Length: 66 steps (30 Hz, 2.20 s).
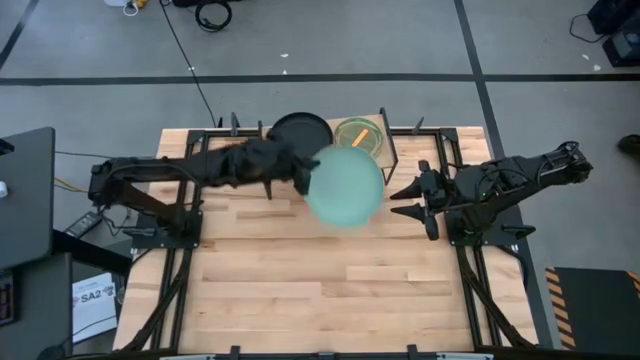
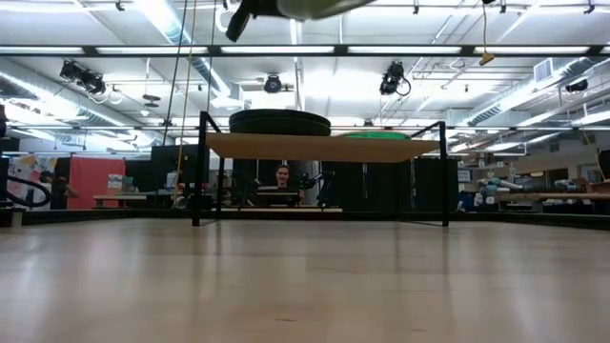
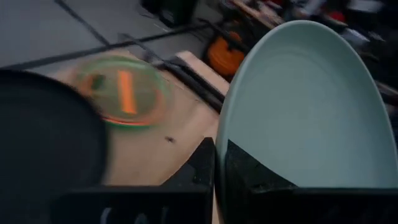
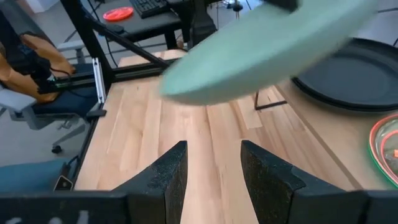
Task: Place and stack plates onto a shelf
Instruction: Stack the blue plate on top of the black plate on the shelf
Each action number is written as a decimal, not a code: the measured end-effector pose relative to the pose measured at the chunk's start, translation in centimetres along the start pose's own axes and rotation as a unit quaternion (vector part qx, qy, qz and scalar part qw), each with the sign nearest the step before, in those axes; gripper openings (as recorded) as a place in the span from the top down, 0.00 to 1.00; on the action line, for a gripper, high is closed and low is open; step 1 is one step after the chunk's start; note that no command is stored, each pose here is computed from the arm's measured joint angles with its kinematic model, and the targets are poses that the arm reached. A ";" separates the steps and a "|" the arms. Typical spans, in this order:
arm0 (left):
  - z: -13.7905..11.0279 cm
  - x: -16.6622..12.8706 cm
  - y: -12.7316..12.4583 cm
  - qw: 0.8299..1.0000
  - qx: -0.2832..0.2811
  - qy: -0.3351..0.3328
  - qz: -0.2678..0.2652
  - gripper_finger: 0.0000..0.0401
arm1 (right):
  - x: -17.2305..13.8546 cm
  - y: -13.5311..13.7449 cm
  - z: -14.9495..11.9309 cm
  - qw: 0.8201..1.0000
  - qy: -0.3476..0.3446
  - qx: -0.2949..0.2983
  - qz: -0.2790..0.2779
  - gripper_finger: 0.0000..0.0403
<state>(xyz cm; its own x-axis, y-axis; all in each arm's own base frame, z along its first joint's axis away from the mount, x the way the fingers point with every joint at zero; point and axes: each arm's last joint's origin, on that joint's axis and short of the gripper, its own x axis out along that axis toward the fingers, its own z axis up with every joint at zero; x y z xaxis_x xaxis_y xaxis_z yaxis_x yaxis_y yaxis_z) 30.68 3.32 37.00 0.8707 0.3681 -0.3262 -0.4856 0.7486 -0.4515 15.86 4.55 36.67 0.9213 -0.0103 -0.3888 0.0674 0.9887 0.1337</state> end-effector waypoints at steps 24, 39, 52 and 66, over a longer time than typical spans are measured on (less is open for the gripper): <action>4.3 0.8 12.1 0.965 -0.099 -0.007 0.242 0.96 | 0.2 0.1 0.0 1.000 0.002 -0.001 -0.003 0.61; 2.6 2.6 13.8 0.941 -0.117 0.007 0.317 0.94 | 0.2 0.1 0.0 1.000 0.001 0.000 -0.003 0.61; 2.2 3.3 14.1 0.939 -0.114 0.016 0.325 0.92 | 0.2 0.1 0.0 1.000 0.001 0.000 -0.002 0.61; 2.2 3.2 14.1 0.938 -0.114 0.018 0.326 0.81 | 0.2 0.1 0.0 1.000 0.001 0.000 -0.002 0.61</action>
<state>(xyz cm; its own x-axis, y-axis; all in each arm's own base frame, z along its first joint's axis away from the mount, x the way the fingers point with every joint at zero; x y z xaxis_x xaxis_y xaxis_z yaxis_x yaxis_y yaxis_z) 26.82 16.29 31.39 0.3820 0.6850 -0.6204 -0.9215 0.2319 -0.3114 16.09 4.61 36.59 0.9201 -0.0147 -0.3914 0.0716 0.9888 0.1312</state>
